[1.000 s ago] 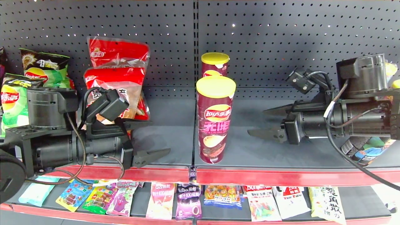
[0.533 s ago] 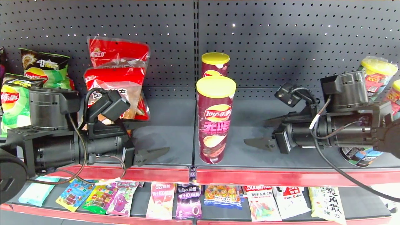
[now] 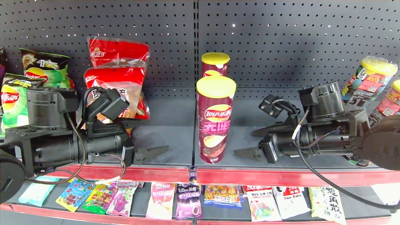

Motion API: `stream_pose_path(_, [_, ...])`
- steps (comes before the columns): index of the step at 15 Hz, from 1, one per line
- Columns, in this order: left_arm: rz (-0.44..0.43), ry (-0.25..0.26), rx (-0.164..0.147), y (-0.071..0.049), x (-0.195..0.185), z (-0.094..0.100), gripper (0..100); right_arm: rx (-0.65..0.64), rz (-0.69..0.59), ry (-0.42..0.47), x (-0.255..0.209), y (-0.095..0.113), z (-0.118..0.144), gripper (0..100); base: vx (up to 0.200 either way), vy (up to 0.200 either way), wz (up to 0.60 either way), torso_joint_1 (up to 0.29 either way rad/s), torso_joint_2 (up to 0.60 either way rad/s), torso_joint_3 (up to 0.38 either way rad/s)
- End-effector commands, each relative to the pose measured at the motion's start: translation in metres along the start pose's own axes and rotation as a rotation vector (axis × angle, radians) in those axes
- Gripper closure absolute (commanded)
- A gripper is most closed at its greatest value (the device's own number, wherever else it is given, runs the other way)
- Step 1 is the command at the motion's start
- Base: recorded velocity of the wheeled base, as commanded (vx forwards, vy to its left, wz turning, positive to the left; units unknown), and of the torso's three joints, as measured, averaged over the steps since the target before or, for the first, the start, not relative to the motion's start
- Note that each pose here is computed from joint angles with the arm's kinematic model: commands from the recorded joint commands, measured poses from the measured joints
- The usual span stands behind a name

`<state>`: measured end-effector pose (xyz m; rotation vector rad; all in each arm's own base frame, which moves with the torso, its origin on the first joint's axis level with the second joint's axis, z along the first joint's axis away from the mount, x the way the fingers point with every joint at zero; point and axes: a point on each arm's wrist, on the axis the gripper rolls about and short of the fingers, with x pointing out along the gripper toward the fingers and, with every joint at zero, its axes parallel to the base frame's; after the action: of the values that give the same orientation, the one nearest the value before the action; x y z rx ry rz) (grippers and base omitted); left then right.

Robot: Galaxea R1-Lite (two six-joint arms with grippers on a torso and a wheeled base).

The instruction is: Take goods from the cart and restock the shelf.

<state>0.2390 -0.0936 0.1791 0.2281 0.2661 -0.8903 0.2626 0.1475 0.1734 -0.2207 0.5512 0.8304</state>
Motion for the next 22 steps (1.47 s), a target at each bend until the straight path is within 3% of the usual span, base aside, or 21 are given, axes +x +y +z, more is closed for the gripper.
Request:
stream_pose_path(1, [-0.001,-0.001,0.001,0.0,0.0,0.0,0,-0.002,0.016,0.018,0.01,0.002,-0.001,0,0.0,0.0,0.0,0.0,0.0,0.0])
stream_pose_path(9, [-0.002,-0.003,-0.002,0.001,0.001,0.001,0,-0.01,-0.01,0.007,0.028,-0.003,-0.004,0,0.0,0.0,0.0,0.0,0.0,0.0])
stream_pose_path(22, [0.0,-0.01,0.002,0.0,-0.001,0.003,0,-0.029,0.022,0.0,0.033,0.008,0.001,0,0.0,0.0,0.0,0.0,0.0,0.0])
